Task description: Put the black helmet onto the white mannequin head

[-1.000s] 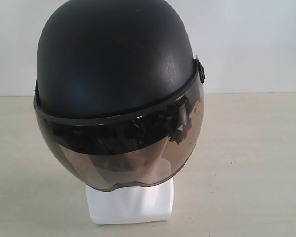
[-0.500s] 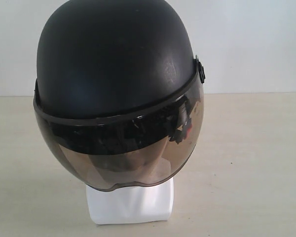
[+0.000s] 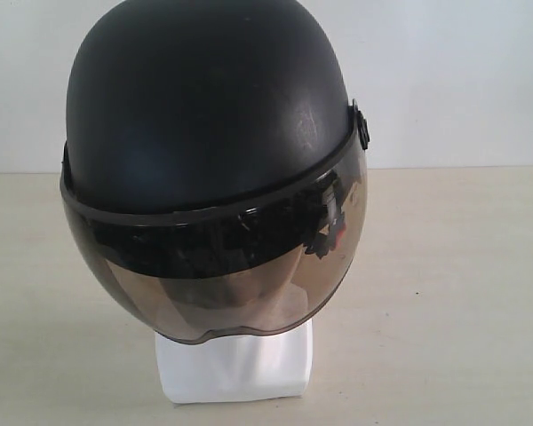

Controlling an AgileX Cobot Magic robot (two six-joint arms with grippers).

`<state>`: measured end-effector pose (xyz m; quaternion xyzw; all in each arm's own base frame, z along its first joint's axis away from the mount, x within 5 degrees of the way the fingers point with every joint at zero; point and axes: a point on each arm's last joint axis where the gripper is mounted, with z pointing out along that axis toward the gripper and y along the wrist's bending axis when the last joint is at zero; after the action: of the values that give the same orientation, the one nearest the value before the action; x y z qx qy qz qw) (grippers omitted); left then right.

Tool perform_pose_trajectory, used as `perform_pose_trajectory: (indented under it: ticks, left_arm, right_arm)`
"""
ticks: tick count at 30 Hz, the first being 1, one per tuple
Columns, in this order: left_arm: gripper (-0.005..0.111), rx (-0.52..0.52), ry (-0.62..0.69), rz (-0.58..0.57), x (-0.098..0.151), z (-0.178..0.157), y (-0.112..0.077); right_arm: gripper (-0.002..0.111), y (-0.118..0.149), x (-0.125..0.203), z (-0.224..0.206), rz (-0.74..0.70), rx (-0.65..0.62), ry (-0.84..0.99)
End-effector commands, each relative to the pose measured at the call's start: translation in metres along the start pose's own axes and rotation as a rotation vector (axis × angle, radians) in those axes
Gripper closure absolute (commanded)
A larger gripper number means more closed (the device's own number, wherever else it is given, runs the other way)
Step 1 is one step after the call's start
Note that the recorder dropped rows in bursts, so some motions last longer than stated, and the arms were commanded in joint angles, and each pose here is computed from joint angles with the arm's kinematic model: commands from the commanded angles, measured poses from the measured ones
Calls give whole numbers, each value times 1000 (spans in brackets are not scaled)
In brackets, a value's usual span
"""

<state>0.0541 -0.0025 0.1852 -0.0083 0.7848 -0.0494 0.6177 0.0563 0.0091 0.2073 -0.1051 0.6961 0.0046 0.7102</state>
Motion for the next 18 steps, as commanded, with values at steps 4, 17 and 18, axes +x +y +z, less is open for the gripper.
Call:
perform_pose_trajectory:
  ticks: [4, 17, 18]
  left_arm:
    - [102, -4, -2, 7, 1, 0, 0]
    - [102, -4, -2, 7, 1, 0, 0]
    - [102, -4, -2, 7, 1, 0, 0]
  right_arm:
    - [109, 5, 24, -3, -38, -57, 247]
    - [109, -4, 25, -4, 19, 108, 272]
    - [109, -4, 25, -4, 19, 108, 272]
